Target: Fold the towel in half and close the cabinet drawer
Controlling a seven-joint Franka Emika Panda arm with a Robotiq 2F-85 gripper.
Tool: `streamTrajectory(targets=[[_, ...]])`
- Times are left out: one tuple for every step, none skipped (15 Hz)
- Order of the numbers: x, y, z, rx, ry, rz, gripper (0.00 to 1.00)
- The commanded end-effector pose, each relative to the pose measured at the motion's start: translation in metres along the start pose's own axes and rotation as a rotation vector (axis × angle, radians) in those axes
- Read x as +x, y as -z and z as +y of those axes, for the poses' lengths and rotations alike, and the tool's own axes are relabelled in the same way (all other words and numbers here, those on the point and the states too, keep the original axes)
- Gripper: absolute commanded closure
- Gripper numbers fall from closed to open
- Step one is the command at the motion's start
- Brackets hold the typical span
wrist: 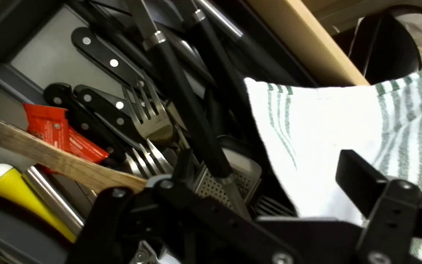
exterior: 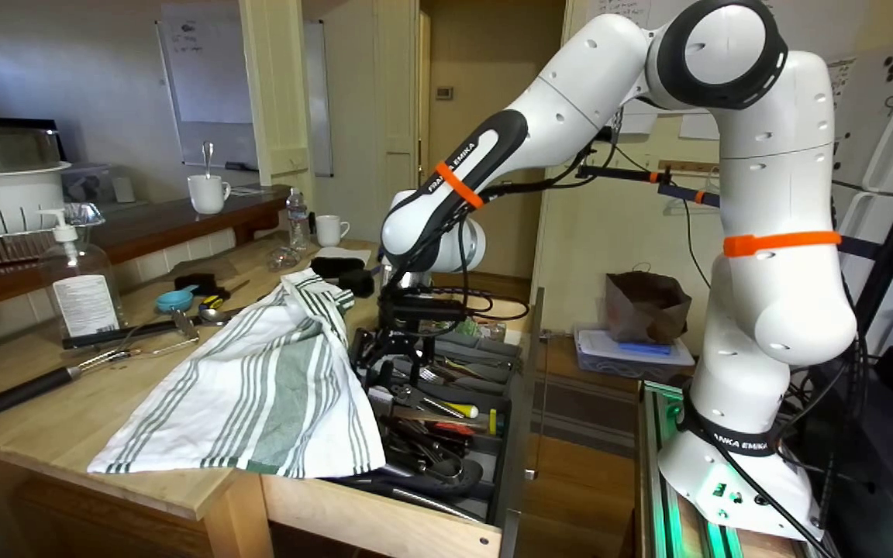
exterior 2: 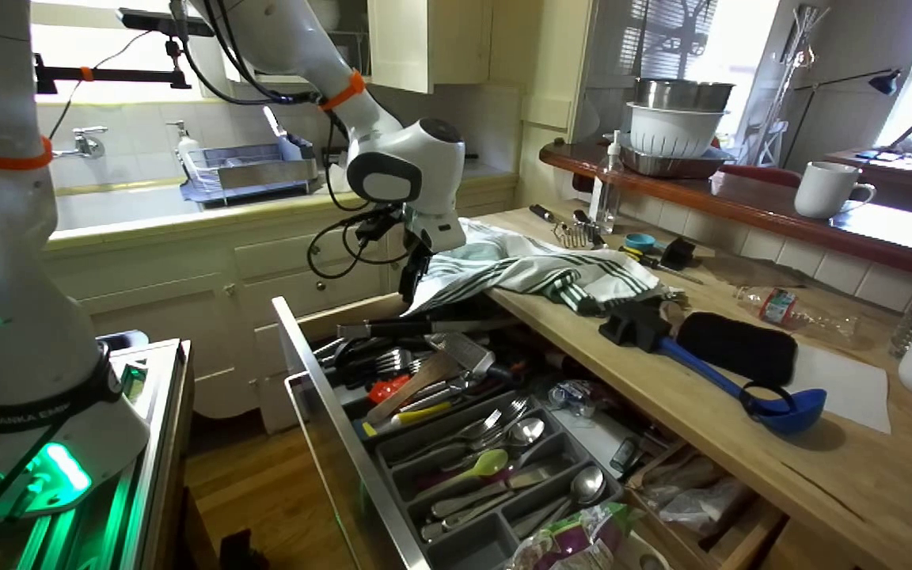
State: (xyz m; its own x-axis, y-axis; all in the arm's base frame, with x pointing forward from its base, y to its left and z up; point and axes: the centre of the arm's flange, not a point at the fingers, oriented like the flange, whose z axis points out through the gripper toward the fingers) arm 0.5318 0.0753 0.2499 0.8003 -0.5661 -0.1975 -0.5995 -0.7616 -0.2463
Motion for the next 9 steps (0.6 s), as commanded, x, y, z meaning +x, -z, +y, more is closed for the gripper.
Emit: streamTrajectory(targets=[[-0.0001,-0.0009,0.0019,-0.003,0.008,-0.003,0.0],[0.0001,-0.0007,0.0022,-0.004,0.011,-0.003,0.0],[-0.0001,-0.0002,0.0019,-0.004,0.013,-0.002,0.0],[-0.0003,0.0005,0.0017,-0.004,0.014,-0.002,0.0],[-0.0004,0.0013,0.0014,-0.003,0.015,-0.001,0.0],[-0.0005,0.0018,0.0012,-0.003,0.016,-0.001,0.0],[-0.0005,0.002,0.0011,-0.003,0.016,-0.001,0.0],[-0.0005,0.002,0.0011,-0.003,0.016,-0.001,0.0],[-0.0005,0.002,0.0011,-0.003,0.017,-0.001,0.0]])
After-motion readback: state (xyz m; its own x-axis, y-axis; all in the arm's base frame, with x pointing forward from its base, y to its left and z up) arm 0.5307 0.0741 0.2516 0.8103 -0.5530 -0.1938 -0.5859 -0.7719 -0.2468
